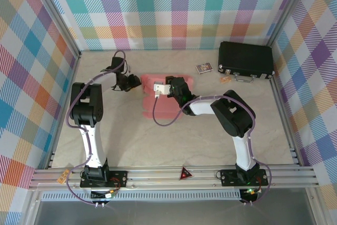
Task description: Fold the paper box
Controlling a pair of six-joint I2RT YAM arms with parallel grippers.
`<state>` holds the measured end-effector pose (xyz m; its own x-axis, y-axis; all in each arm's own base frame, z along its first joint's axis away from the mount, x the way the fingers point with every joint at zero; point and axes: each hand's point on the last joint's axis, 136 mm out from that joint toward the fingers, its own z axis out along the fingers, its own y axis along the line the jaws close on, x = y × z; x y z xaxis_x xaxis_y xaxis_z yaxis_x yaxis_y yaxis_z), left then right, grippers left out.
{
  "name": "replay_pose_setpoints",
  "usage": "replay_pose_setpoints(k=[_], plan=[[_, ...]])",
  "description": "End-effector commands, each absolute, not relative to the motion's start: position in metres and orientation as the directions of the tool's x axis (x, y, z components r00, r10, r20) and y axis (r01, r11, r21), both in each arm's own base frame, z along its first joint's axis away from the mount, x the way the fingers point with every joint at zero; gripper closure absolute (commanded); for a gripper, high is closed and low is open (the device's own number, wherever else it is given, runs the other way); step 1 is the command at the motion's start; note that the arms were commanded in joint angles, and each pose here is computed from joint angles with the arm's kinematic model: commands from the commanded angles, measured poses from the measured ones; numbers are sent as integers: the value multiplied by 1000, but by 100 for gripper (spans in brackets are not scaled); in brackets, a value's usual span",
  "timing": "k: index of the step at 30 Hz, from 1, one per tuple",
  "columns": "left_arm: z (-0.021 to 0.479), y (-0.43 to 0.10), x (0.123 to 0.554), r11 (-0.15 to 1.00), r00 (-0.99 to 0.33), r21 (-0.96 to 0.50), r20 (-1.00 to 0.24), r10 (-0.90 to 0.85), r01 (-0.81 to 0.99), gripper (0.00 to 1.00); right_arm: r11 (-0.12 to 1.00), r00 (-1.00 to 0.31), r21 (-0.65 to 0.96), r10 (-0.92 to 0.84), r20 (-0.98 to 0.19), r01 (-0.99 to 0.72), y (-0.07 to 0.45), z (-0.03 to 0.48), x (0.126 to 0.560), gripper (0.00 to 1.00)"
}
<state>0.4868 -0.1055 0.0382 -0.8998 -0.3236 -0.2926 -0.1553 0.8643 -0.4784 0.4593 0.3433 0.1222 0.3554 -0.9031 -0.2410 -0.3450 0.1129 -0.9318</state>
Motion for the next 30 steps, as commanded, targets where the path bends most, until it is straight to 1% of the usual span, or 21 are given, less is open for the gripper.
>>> replay_pose_setpoints(k=[1, 9, 17, 20, 24, 30], plan=[[58, -118, 474, 844, -908, -526, -298, -293, -100, 64, 86, 372, -927, -899, -230, -366, 352, 112, 458, 97], [67, -133, 464, 826, -916, -562, -317, -246, -27, 65, 86, 368, -924, -900, -232, -372, 353, 112, 460, 97], [76, -144, 466, 806, -911, -590, -352, -213, 40, 65, 88, 361, -923, -903, -233, -376, 352, 112, 459, 97], [82, -150, 471, 791, -900, -607, -385, -204, 81, 65, 86, 361, -922, -903, -232, -377, 351, 111, 459, 97], [86, -143, 471, 814, -885, -576, -415, -213, 74, 66, 85, 364, -922, -902, -232, -378, 352, 111, 459, 97], [105, -114, 468, 865, -797, -500, -535, -281, 31, 66, 83, 366, -922, -902, -231, -378, 352, 110, 459, 98]])
